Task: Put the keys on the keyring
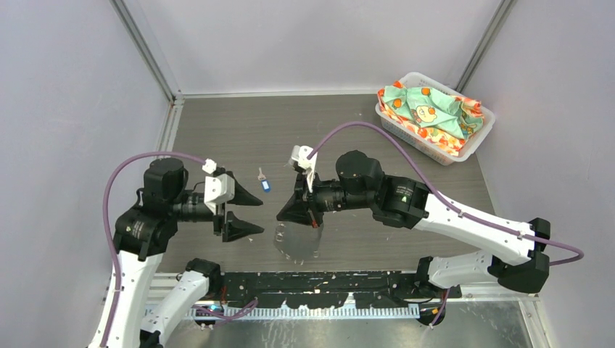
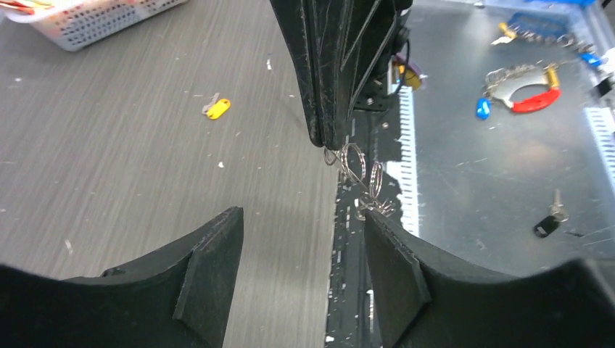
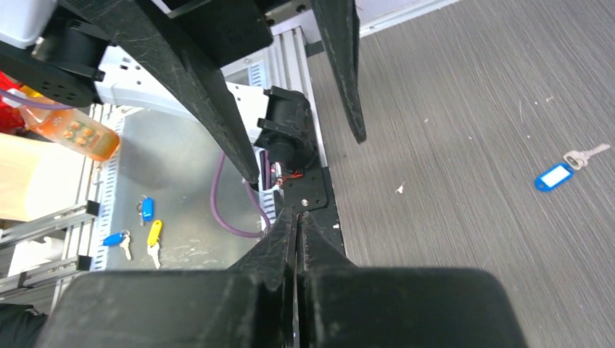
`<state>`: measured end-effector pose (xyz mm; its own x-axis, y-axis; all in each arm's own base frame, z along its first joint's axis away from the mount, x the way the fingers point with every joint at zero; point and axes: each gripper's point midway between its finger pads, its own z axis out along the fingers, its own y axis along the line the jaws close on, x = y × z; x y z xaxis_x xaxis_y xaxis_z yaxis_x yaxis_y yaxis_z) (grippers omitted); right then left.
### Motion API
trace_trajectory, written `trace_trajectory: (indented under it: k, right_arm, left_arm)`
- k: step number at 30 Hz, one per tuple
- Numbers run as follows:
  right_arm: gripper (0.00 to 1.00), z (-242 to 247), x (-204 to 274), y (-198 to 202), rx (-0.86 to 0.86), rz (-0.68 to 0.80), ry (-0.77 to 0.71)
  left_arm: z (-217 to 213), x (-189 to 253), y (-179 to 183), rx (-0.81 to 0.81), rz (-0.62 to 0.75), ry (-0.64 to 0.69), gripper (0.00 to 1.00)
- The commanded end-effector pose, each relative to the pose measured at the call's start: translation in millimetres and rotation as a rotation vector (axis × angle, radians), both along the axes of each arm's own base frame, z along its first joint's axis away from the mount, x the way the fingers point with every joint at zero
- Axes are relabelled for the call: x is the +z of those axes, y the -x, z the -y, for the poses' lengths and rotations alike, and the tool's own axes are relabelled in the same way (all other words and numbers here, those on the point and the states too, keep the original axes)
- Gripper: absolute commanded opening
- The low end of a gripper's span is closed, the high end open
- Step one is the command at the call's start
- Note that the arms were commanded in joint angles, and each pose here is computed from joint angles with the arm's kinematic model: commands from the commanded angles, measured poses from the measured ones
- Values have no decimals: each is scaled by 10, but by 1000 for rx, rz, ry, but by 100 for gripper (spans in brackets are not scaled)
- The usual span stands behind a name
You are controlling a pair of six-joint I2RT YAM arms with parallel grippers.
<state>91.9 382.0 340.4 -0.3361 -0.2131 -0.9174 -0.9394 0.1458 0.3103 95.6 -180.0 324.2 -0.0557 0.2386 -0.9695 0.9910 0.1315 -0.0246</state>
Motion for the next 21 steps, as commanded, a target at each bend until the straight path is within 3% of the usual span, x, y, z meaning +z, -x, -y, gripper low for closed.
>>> trace_trajectory:
  k: [1, 7, 15, 21]
  right_arm:
    - [1, -64, 457, 101, 50, 37, -118]
    - [1, -126, 532, 156, 66, 55, -128]
    - [1, -185, 534, 195, 81, 67, -118]
    - [1, -228, 566, 211, 87, 75, -127]
  left_arm:
    - [91, 219, 102, -66, -51, 88, 62]
    - [103, 205, 178, -90, -98, 106, 54]
    - [120, 319, 256, -119, -136, 137, 35]
    - [121, 255, 285, -123, -184, 135, 33]
